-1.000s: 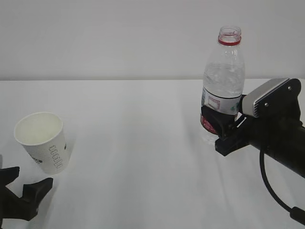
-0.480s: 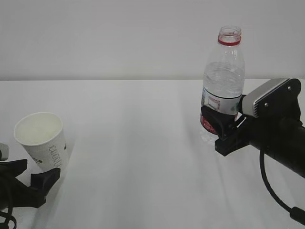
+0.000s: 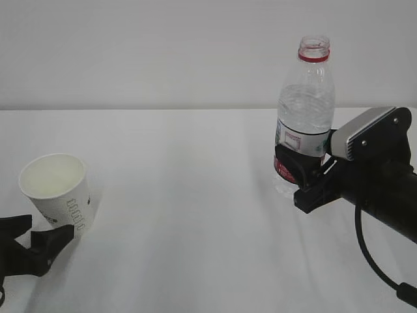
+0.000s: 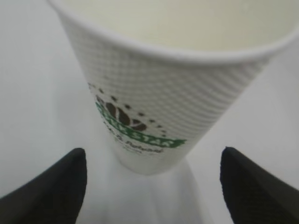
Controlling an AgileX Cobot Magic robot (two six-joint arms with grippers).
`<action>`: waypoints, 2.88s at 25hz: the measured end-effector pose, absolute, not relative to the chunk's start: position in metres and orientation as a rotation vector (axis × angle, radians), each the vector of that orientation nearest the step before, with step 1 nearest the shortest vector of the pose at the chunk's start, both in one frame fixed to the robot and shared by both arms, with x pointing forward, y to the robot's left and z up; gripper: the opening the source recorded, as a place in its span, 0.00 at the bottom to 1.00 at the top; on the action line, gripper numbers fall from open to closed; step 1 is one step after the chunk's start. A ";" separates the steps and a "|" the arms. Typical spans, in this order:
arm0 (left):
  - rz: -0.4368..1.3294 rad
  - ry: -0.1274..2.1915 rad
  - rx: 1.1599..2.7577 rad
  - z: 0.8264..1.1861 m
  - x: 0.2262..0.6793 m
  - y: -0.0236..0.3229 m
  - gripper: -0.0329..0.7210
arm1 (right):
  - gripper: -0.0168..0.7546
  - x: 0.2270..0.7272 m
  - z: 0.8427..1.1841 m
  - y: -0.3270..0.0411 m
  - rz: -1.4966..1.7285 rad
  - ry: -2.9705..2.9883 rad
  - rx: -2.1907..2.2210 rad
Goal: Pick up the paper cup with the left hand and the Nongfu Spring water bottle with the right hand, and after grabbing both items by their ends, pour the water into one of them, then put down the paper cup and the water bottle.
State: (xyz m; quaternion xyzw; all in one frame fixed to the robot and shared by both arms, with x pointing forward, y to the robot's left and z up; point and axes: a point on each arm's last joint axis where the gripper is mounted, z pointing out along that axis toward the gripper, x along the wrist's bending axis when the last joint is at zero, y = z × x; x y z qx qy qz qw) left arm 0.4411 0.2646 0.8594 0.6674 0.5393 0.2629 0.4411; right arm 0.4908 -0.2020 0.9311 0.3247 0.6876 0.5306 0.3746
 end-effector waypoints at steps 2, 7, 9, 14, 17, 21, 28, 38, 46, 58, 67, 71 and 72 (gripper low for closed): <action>0.637 1.335 1.640 0.859 0.447 0.272 0.93 | 0.61 0.491 0.931 -0.202 1.358 1.760 0.831; 0.555 1.298 1.670 0.849 0.452 0.276 0.93 | 0.61 0.491 0.931 -0.202 1.358 1.760 0.831; 0.530 1.303 1.684 0.845 0.451 0.276 0.93 | 0.61 0.491 0.931 -0.202 1.358 1.760 0.831; 0.531 1.278 1.711 0.843 0.450 0.275 0.92 | 0.61 0.491 0.931 -0.202 1.358 1.760 0.831; 0.541 1.261 1.715 0.844 0.453 0.275 0.92 | 0.61 0.491 0.931 -0.202 1.358 1.760 0.831; 0.552 1.229 1.718 0.845 0.458 0.274 0.92 | 0.61 0.491 0.931 -0.202 1.358 1.760 0.831; 0.589 1.180 1.711 0.848 0.471 0.274 0.91 | 0.61 0.491 0.931 -0.202 1.358 1.760 0.831; 0.642 1.126 1.686 0.854 0.491 0.275 0.91 | 0.61 0.491 0.931 -0.202 1.358 1.760 0.831; 0.646 1.112 1.684 0.853 0.497 0.275 0.90 | 0.61 0.491 0.931 -0.202 1.358 1.760 0.831; 0.635 1.095 1.693 0.853 0.496 0.274 0.74 | 0.61 0.491 0.931 -0.202 1.358 1.760 0.831; 0.620 1.073 1.705 0.853 0.495 0.272 0.73 | 0.61 0.491 0.931 -0.202 1.358 1.760 0.831; 0.645 1.043 1.696 0.862 0.496 0.272 0.73 | 0.61 0.491 0.931 -0.202 1.358 1.760 0.831; 0.657 1.032 1.690 0.866 0.497 0.272 0.73 | 0.61 0.491 0.931 -0.202 1.358 1.760 0.831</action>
